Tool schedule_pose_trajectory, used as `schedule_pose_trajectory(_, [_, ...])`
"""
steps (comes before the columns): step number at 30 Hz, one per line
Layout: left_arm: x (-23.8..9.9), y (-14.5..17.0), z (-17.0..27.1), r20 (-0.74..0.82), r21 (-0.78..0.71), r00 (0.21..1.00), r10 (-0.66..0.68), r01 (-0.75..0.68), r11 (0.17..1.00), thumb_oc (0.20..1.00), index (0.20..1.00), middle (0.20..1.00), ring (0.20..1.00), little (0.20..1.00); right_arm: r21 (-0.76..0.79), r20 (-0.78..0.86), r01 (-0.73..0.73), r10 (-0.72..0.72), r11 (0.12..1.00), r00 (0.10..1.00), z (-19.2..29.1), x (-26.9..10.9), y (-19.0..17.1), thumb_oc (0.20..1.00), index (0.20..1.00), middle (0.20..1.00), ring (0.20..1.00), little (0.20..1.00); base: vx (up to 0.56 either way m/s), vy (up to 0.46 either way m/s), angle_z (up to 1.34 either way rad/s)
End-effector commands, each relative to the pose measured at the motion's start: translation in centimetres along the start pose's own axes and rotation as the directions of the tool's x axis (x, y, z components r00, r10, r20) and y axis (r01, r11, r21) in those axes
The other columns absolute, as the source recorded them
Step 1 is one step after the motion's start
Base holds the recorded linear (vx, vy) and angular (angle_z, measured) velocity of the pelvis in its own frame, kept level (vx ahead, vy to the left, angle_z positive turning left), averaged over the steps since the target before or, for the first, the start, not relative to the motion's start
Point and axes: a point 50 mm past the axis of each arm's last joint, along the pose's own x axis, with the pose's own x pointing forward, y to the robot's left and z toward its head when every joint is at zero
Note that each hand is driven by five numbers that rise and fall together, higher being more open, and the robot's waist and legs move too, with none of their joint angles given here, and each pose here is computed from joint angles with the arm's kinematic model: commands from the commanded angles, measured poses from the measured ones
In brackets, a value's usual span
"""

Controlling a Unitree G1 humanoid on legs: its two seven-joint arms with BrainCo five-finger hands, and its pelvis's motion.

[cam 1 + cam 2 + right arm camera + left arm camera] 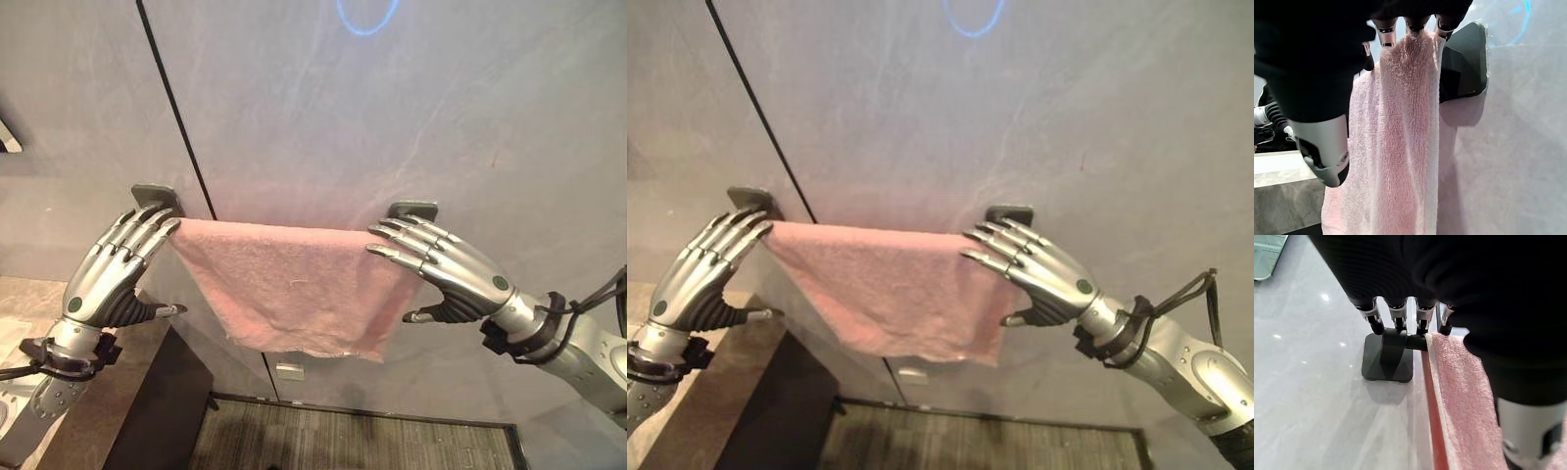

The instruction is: Put brush and paste in cup on sink, flatten towel.

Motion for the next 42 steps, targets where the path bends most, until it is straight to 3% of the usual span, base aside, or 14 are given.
schedule_pose_trajectory(1, [-3.4, -3.9, -0.5, -0.088, -0.065, 0.95, -0.3, 0.296, 0.953, 1.0, 1.0, 1.0, 1.0, 1.0, 0.098, -0.294, -0.174, 0.195, 0.98, 0.936, -3.6, -3.1, 4.4, 1.0, 1.0, 1.0, 1.0, 1.0, 0.0, 0.0, 0.0])
schedule_pose_trajectory(10, [-2.9, -4.6, -0.3, -0.133, -0.15, 0.96, -0.247, 0.226, 0.962, 1.0, 1.0, 1.0, 1.0, 1.0, 0.313, -0.286, 0.057, 0.037, 0.948, 0.957, -2.2, -1.0, 4.0, 1.0, 1.0, 1.0, 1.0, 1.0, 0.0, 0.0, 0.0])
schedule_pose_trajectory(14, [-2.6, -5.2, -0.2, -0.175, -0.21, 0.965, -0.196, 0.158, 0.965, 1.0, 1.0, 1.0, 1.0, 1.0, 0.314, -0.234, 0.121, -0.047, 0.942, 0.971, -1.3, 0.4, 3.0, 1.0, 1.0, 1.0, 1.0, 1.0, 0.0, 0.0, 0.0])
schedule_pose_trajectory(20, [-1.9, -5.8, 0.4, -0.238, -0.29, 0.967, -0.091, 0.019, 0.957, 1.0, 1.0, 1.0, 1.0, 1.0, 0.465, -0.218, 0.294, -0.213, 0.835, 0.952, 0.2, 2.6, 2.4, 1.0, 1.0, 1.0, 1.0, 1.0, 0.0, 0.0, 0.0])
schedule_pose_trajectory(26, [-0.4, -4.8, 1.1, -0.298, -0.315, 0.947, 0.117, -0.213, 0.925, 1.0, 1.0, 1.0, 1.0, 1.0, 0.556, -0.265, 0.479, -0.402, 0.679, 0.877, 1.1, 3.4, 0.8, 1.0, 1.0, 1.0, 1.0, 1.0, -0.02, -0.015, -0.03])
schedule_pose_trajectory(30, [0.2, -1.9, 1.7, -0.319, -0.281, 0.881, 0.349, -0.44, 0.853, 1.0, 1.0, 1.0, 1.0, 1.0, 0.537, -0.321, 0.622, -0.543, 0.57, 0.776, 1.4, 2.3, -1.0, 1.0, 1.0, 1.0, 1.0, 1.0, -0.01, -0.008, -0.02])
schedule_pose_trajectory(33, [-0.5, -1.3, 1.8, -0.397, -0.315, 0.818, 0.416, -0.547, 0.776, 1.0, 1.0, 1.0, 1.0, 1.0, 0.507, -0.376, 0.677, -0.569, 0.534, 0.731, 1.1, 1.1, -1.3, 1.0, 1.0, 1.0, 1.0, 1.0, 0.0, 0.0, 0.0])
schedule_pose_trajectory(34, [-0.5, -1.3, 1.8, -0.398, -0.317, 0.819, 0.413, -0.546, 0.776, 1.0, 1.0, 1.0, 1.0, 1.0, 0.507, -0.377, 0.676, -0.568, 0.535, 0.732, 1.2, 1.0, -1.3, 1.0, 1.0, 1.0, 1.0, 1.0, 0.0, 0.0, 0.0])
schedule_pose_trajectory(36, [-1.7, -1.4, 2.3, -0.487, -0.402, 0.777, 0.398, -0.604, 0.688, 1.0, 1.0, 1.0, 1.0, 1.0, 0.471, -0.464, 0.706, -0.532, 0.53, 0.708, 0.5, -0.7, -0.6, 1.0, 1.0, 1.0, 1.0, 1.0, -0.01, -0.007, -0.02])
schedule_pose_trajectory(39, [-2.5, -1.7, 2.3, -0.533, -0.437, 0.764, 0.363, -0.617, 0.655, 1.0, 1.0, 1.0, 1.0, 1.0, 0.437, -0.535, 0.713, -0.479, 0.548, 0.696, -0.3, -2.0, 0.4, 1.0, 1.0, 1.0, 1.0, 1.0, 0.0, 0.0, 0.0])
schedule_pose_trajectory(42, [-4.4, -3.5, 2.2, -0.642, -0.522, 0.731, 0.232, -0.638, 0.567, 1.0, 1.0, 1.0, 1.0, 1.0, 0.386, -0.678, 0.748, -0.383, 0.54, 0.627, -1.4, -4.8, 2.4, 1.0, 1.0, 1.0, 1.0, 1.0, 0.0, 0.0, 0.0])
